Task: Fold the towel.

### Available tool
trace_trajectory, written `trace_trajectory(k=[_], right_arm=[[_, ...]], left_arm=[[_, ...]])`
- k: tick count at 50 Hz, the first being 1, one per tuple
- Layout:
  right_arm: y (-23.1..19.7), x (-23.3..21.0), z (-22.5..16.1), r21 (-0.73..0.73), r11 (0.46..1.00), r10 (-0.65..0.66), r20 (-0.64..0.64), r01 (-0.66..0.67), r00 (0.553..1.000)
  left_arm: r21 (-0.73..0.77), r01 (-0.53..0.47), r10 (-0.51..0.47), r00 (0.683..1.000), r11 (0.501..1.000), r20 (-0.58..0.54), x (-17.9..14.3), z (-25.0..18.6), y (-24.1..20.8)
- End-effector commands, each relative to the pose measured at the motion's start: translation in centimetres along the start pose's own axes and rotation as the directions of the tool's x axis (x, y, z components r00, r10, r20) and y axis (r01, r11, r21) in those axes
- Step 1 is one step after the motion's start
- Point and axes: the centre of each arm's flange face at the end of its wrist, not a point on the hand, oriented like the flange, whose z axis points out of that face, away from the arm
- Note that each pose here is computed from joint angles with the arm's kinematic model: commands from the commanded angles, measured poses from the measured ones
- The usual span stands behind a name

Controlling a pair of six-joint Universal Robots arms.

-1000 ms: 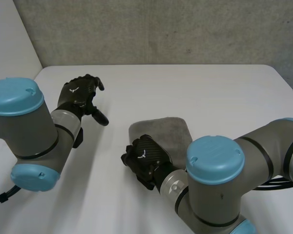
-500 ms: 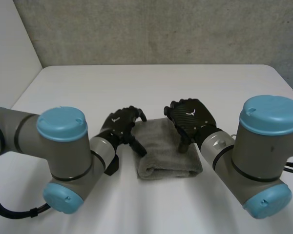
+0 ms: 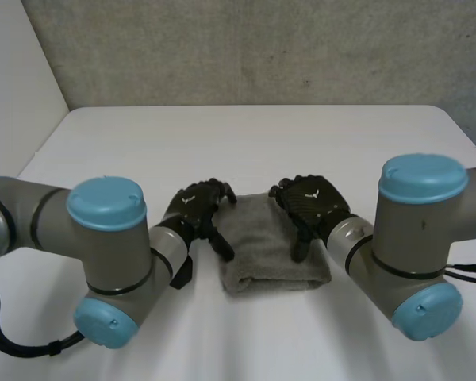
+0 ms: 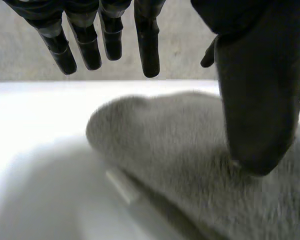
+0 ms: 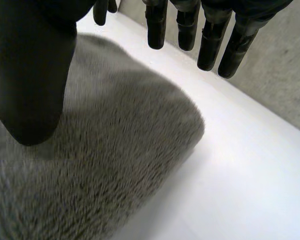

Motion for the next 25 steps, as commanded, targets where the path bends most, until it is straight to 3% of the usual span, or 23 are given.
trace_trajectory(k=[1, 6, 14, 25], right_arm=[[-4.2, 1.2, -1.9, 0.092, 0.995, 0.051, -0.036, -0.048, 0.998], [-7.2, 3.2, -3.2, 0.16, 0.981, 0.126, -0.094, -0.11, 0.987], [-11.8, 9.1, -6.7, 0.268, 0.953, 0.225, -0.325, -0.139, 0.918], [-12.9, 9.8, -7.9, 0.298, 0.947, 0.226, -0.346, -0.122, 0.91]], left_arm=[[0.094, -0.014, 0.016, 1.0, 0.996, -0.026, 1.2, -1.5, -4.2], [0.14, -0.068, 0.071, 0.997, 0.988, -0.022, 1.9, -3.2, -7.4], [0.204, -0.153, 0.144, 0.988, 0.967, 0.056, 1.0, -6.0, -13.1], [0.216, -0.147, 0.123, 0.985, 0.965, 0.124, -0.5, -7.5, -16.1]])
